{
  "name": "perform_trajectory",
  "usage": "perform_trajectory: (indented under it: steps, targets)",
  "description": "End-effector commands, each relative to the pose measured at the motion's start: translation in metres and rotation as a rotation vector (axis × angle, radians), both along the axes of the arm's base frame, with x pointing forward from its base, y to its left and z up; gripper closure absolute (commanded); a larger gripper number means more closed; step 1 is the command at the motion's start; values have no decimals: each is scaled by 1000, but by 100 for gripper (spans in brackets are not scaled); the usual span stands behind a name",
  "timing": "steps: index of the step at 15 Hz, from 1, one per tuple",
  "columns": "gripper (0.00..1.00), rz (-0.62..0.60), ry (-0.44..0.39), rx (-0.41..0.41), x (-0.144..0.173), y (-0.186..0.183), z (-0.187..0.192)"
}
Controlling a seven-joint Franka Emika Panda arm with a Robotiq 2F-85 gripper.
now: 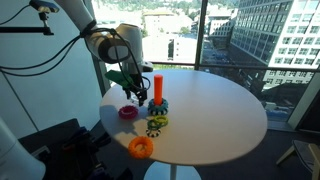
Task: Remove the circular object from the orange object
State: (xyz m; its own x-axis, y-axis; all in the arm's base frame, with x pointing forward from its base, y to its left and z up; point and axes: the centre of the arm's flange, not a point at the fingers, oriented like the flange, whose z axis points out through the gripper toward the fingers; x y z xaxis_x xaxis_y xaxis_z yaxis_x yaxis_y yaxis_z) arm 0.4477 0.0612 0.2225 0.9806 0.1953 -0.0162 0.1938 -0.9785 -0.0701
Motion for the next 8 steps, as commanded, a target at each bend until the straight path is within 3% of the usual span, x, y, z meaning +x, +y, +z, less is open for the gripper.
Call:
perform_trajectory:
  steps: [1, 8]
  targets:
    - [33, 25, -18, -34, 7, 6, -6]
    - [33, 54, 0, -56, 3, 6, -19]
